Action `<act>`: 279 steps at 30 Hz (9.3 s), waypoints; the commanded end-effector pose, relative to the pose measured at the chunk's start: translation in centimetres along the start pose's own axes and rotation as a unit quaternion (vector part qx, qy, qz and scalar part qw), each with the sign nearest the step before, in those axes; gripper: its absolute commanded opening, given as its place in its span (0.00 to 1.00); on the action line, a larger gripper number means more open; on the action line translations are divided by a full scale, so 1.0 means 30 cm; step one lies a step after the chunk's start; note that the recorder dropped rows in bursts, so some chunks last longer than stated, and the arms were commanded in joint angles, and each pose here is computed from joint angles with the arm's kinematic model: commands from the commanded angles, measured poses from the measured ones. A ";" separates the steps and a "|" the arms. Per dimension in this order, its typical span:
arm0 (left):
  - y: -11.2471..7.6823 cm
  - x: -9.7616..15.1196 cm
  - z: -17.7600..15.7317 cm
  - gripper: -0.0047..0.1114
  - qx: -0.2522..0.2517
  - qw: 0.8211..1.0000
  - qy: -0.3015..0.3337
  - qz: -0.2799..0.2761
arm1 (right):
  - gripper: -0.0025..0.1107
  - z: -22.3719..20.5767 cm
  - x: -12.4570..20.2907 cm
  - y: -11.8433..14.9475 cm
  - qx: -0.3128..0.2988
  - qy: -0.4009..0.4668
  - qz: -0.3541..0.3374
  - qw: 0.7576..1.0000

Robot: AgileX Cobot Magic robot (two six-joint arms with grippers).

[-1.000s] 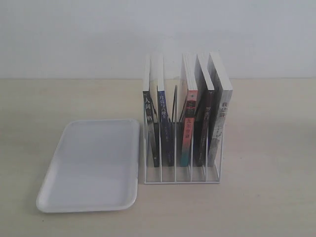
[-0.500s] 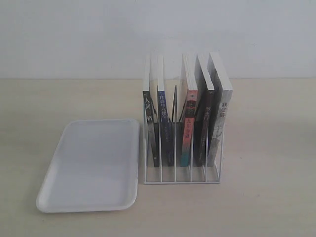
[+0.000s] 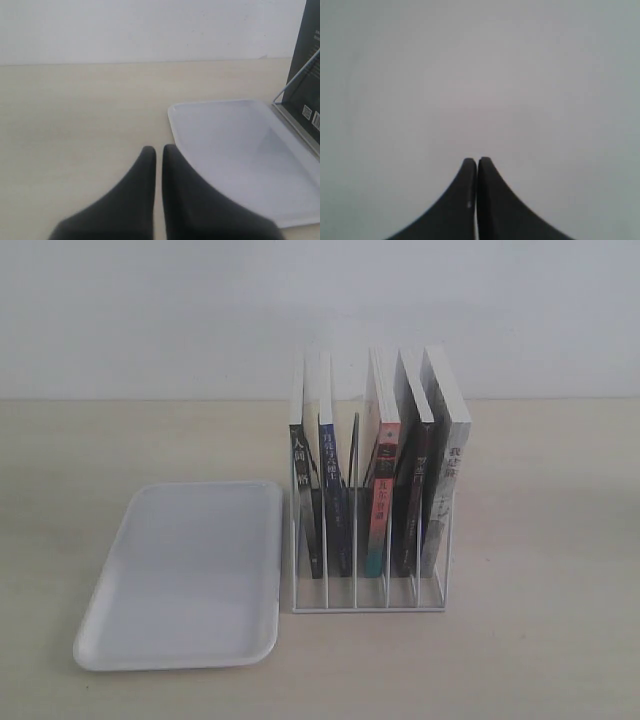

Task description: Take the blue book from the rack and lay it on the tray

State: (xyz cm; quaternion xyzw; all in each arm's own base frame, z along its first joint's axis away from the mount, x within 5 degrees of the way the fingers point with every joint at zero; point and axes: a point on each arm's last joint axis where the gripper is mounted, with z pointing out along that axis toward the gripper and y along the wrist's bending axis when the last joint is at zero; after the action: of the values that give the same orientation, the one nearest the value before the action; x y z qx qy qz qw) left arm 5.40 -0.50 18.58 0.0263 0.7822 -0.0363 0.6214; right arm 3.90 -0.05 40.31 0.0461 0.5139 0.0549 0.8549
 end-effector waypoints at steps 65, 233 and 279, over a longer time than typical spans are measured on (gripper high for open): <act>0.000 0.002 0.000 0.08 -0.001 1.000 -0.002 -0.004 | 0.37 0.680 0.793 0.392 -0.105 0.652 -0.025 0.751; 0.000 0.002 0.000 0.08 -0.001 1.000 -0.002 -0.004 | 0.02 0.723 0.623 0.374 -0.079 0.555 0.008 0.828; 0.000 0.002 0.000 0.08 -0.001 1.000 -0.002 -0.004 | 0.23 0.668 0.745 0.562 -0.151 0.630 -0.042 0.761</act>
State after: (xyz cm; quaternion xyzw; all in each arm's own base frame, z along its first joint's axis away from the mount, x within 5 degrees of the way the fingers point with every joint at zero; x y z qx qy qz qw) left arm 5.40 -0.50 18.58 0.0263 0.7822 -0.0363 0.6214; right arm 31.11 19.49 32.15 -0.1498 0.9252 0.1220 0.3265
